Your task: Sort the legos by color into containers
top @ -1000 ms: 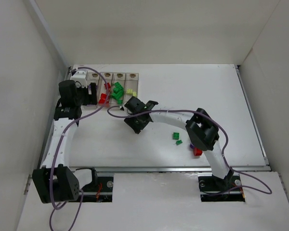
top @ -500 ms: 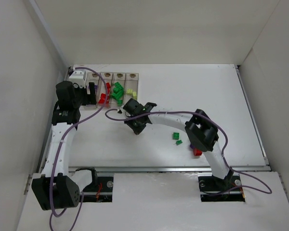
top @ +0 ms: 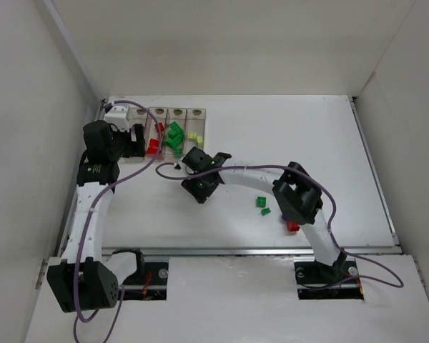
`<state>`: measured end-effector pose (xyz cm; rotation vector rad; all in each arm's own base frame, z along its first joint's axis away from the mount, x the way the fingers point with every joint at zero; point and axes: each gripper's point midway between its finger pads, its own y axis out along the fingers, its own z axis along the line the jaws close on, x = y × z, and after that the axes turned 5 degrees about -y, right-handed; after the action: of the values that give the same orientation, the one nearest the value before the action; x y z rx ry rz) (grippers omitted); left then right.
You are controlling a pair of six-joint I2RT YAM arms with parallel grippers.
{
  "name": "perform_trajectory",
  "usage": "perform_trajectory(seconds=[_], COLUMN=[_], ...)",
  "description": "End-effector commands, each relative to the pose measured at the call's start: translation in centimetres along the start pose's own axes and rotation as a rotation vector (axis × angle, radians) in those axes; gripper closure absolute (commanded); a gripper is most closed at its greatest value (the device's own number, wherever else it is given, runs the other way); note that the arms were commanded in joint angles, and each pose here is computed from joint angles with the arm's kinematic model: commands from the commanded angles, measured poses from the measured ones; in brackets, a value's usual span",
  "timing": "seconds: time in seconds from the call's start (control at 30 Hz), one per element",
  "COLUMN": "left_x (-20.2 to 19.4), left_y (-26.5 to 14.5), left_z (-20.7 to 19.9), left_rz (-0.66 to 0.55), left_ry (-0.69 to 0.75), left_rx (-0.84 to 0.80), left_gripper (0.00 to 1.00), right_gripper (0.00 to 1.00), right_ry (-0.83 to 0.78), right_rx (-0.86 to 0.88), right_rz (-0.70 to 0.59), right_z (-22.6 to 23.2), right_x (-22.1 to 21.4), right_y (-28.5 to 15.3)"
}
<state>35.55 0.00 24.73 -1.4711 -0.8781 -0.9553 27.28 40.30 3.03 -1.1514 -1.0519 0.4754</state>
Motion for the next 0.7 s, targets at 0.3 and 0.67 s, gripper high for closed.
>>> perform_trajectory(seconds=[0.3,0.67], left_x=[0.8,1.0], left_y=[-0.7,-1.0], left_z=[-1.0,-1.0], left_rz=[-0.037,-0.046], left_ry=[0.025,0.026], left_rx=[-0.051,-0.050], left_gripper=[0.22,0.22], right_gripper=[0.19,0.22], right_ry=[0.390,0.177], right_rx=[-0.142,-0.192], right_rz=[-0.188,-0.069], right_z=[-10.0,-13.1], right_x=[4.6,2.0], right_y=[-5.9,-2.4])
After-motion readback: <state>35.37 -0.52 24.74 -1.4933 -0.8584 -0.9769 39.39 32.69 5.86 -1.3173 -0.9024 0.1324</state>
